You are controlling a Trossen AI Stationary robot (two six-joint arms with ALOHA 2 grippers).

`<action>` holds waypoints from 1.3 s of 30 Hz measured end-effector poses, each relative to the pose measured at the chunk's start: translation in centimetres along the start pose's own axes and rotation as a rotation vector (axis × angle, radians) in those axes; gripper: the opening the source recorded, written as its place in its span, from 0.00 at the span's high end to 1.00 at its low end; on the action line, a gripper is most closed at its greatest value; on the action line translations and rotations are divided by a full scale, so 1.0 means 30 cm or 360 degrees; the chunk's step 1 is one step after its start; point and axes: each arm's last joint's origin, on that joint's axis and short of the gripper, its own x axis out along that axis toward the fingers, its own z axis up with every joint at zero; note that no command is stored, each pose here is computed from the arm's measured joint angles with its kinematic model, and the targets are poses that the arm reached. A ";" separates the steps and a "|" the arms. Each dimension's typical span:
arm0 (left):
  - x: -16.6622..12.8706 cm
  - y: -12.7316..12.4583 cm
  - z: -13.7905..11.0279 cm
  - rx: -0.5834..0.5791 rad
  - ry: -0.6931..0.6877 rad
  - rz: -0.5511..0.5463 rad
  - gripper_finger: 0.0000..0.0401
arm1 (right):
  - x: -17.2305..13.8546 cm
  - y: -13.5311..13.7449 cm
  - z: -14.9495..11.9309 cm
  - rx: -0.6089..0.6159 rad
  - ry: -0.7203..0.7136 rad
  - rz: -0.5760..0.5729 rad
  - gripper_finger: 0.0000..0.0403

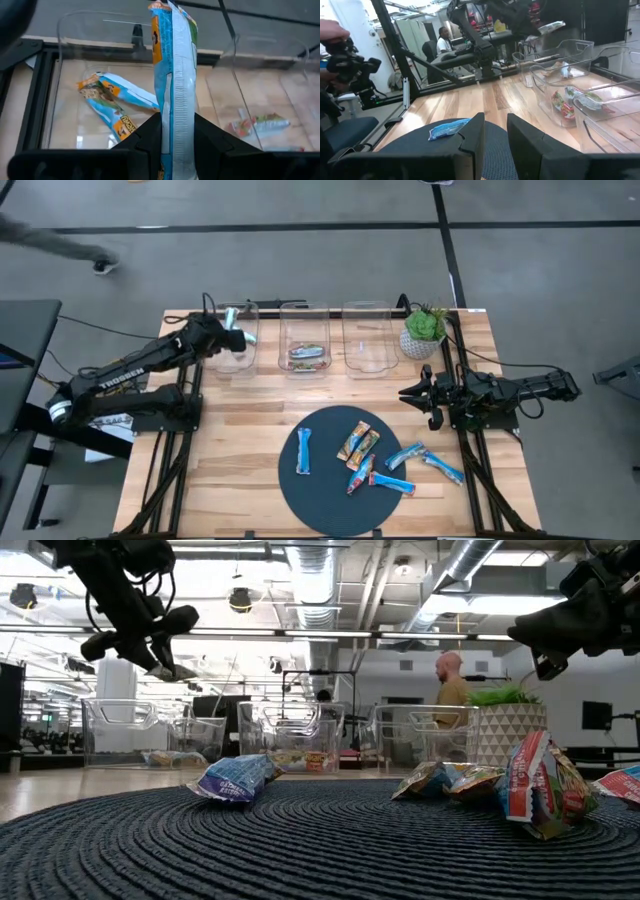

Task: Pick and place Granola Bars by type
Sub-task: Put the yellow granola bar into the left transparent bin, then put the blue granola bar into the right transparent bin

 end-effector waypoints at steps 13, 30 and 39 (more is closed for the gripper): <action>0.006 0.016 0.015 -0.0552 -0.0096 0.0085 0.80 | 0.000 0.000 0.000 0.0000 0.0000 0.0000 0.81; 0.026 0.011 0.008 -0.1297 -0.0096 0.0118 0.80 | 0.000 0.000 0.000 0.0000 0.0000 0.0000 0.81; 0.075 -0.017 0.002 -0.1215 -0.0029 0.0117 0.80 | 0.000 0.000 0.000 -0.0001 0.0000 -0.0001 0.81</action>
